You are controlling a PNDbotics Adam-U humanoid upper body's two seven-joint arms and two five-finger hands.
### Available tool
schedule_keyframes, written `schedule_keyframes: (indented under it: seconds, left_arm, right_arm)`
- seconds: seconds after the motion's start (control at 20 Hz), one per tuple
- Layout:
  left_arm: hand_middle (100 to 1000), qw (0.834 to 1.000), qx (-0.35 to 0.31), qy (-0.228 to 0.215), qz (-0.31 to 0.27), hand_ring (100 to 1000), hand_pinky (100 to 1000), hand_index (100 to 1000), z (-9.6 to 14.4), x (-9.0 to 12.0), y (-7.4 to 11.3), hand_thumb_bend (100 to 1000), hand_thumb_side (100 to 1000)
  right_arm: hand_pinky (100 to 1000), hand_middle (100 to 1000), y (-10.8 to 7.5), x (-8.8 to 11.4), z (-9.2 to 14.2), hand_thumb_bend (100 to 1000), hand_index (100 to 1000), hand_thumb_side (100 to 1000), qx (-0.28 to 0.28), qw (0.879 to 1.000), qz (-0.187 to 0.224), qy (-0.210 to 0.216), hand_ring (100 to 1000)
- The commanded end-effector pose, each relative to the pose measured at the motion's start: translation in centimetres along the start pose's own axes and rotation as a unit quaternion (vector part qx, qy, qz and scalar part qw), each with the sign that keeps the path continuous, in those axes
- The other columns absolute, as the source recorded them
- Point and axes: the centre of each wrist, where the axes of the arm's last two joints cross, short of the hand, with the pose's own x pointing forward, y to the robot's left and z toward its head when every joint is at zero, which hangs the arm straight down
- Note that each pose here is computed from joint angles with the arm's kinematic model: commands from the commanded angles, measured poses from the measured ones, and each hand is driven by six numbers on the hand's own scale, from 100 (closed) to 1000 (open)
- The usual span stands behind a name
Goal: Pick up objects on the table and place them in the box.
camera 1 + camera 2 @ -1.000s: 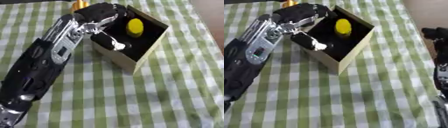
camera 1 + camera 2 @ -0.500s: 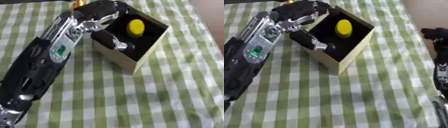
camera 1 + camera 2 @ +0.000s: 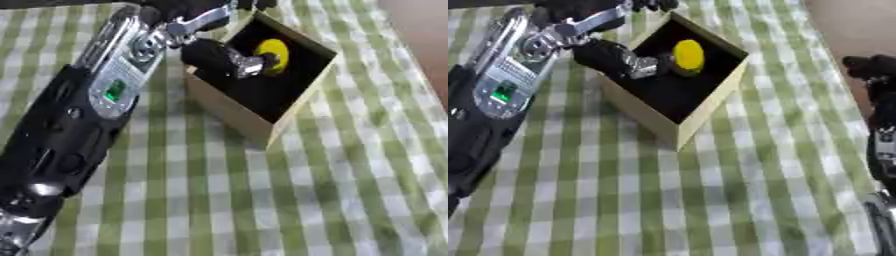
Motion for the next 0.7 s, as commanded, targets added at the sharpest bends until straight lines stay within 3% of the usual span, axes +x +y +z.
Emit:
schedule_keyframes:
  seconds: [0.05, 0.2, 0.35, 0.7]
  left_arm:
    - [806, 1.000, 0.027, 0.000, -0.010, 838, 792, 934, 1.0, 0.1, 2.8, 370, 755]
    - [808, 0.998, 0.054, 0.022, -0.021, 840, 791, 932, 2.0, -0.5, 4.4, 374, 722]
    - [810, 0.993, 0.078, 0.079, -0.033, 843, 791, 921, 3.3, -2.5, 5.6, 377, 684]
    - [812, 0.970, 0.097, 0.208, -0.077, 854, 792, 899, 5.6, -8.2, 5.6, 422, 623]
  right_arm:
    - [869, 618, -0.3, 0.3, -0.4, 100, 776, 556, 0.006, 1.000, 0.002, -0.008, 776]
    - [869, 618, -0.3, 0.3, -0.4, 100, 776, 555, 0.007, 1.000, 0.003, -0.008, 776]
    - [869, 618, -0.4, 0.3, -0.4, 100, 776, 555, 0.009, 1.000, 0.007, -0.009, 776]
    - [868, 620, -0.8, 0.4, -0.6, 100, 777, 553, 0.011, 1.000, 0.016, -0.022, 776]
